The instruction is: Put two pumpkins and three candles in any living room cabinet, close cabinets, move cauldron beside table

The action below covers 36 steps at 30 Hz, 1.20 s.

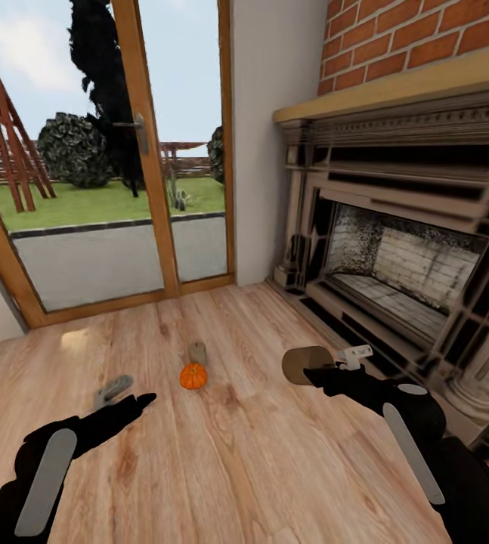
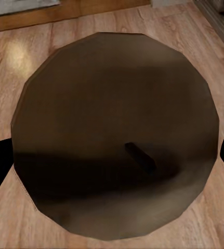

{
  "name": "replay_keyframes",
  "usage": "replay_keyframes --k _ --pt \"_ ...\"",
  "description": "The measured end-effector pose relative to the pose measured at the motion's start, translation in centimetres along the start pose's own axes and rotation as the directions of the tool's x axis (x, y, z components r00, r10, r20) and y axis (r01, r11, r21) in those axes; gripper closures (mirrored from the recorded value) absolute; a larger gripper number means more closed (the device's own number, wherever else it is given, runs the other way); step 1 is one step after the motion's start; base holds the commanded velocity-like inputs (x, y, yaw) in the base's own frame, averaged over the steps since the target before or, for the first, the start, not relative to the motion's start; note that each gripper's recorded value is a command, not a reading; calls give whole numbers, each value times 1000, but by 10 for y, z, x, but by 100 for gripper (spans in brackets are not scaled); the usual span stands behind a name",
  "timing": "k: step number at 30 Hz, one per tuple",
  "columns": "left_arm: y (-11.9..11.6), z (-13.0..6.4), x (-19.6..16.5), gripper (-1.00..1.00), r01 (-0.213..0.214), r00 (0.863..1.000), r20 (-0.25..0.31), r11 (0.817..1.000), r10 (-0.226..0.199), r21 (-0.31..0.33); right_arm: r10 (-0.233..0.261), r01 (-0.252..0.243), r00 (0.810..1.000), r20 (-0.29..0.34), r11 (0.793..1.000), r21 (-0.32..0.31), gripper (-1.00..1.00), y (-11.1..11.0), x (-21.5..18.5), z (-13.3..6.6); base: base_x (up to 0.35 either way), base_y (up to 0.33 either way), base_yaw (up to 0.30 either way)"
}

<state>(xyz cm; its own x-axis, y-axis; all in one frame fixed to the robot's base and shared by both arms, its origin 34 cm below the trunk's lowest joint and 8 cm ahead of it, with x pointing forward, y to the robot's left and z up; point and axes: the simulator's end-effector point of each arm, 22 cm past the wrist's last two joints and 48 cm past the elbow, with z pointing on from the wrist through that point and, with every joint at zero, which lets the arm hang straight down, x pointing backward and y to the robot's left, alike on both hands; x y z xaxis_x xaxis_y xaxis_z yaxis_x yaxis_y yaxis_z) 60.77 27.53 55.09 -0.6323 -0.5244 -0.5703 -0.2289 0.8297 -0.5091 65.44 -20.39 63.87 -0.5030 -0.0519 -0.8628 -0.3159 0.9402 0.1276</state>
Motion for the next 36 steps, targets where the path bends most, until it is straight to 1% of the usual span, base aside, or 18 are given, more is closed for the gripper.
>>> replay_keyframes --k 1,2,3,6,9,10,12,13,16,17,18,19,26,30,31,33,34,36 --pt "-6 1 -7 -100 -13 1000 -1 1000 13 -1 1 -1 1000 0 1000 -1 100 0 0 0 292 142 -52" --pt "-24 3 -16 -100 -57 998 -14 998 57 -3 2 -2 1000 -1 1000 -1 100 0 0 0 306 95 -33" --pt "-33 5 -20 -100 -98 995 -22 995 97 -19 3 -3 1000 -3 1000 -2 100 1 1 0 312 76 -27" --pt "-42 10 -30 -100 -154 988 -27 985 153 -73 3 -3 1000 -6 1000 -4 100 2 1 0 325 26 -15" --pt "-45 14 -38 -100 -180 984 -32 977 178 -113 4 -4 1000 -10 1000 -3 100 2 2 0 334 -52 -7" --pt "-50 17 -38 -100 -206 978 -40 970 203 -131 5 -5 1000 -10 1000 -3 100 1 2 0 337 -92 -4" --pt "-54 20 -35 -100 -237 971 -53 960 231 -149 5 -5 1000 -11 1000 -2 100 1 2 0 338 -110 -2" --pt "-57 22 -34 -100 -263 965 -63 950 256 -166 5 -6 1000 -11 1000 -2 100 1 2 0 338 -124 -1" --pt "-61 28 -31 -100 -302 953 -85 931 290 -204 9 -9 1000 -30 1000 1 100 -1 3 0 337 -145 -1" --pt "-69 35 -22 -100 -323 946 -105 923 308 -207 27 -26 999 -41 999 18 100 -10 6 -3 335 -157 0" --pt "-69 35 -21 -100 -329 944 -108 921 312 -211 20 -19 999 -43 999 30 100 -14 6 -3 335 -159 0" --pt "-68 37 -19 -100 -332 943 -115 919 314 -214 33 -33 999 -41 999 17 100 -11 5 -3 335 -159 0" --pt "-56 40 -15 -100 -338 940 -137 911 313 -236 33 -33 999 -38 999 17 100 -10 2 -3 335 -145 0" --pt "-40 47 -6 -100 -341 937 -178 902 302 -264 34 -33 999 -38 999 14 100 -7 2 -2 336 -96 0" --pt "-29 48 -7 -100 -352 933 -190 884 305 -308 36 -36 999 -38 999 11 100 -4 2 -1 336 -80 0" --pt "-23 47 -8 -100 -359 931 -193 869 309 -340 40 -40 999 -36 999 15 100 -3 2 0 337 -56 0" --pt "-19 46 -10 -100 -364 930 -195 858 312 -363 45 -43 998 -34 999 32 100 -4 1 1 339 -35 0" --pt "-15 46 -11 -100 -366 929 -196 850 313 -379 52 -50 998 -32 997 59 100 -7 1 2 340 -23 0"
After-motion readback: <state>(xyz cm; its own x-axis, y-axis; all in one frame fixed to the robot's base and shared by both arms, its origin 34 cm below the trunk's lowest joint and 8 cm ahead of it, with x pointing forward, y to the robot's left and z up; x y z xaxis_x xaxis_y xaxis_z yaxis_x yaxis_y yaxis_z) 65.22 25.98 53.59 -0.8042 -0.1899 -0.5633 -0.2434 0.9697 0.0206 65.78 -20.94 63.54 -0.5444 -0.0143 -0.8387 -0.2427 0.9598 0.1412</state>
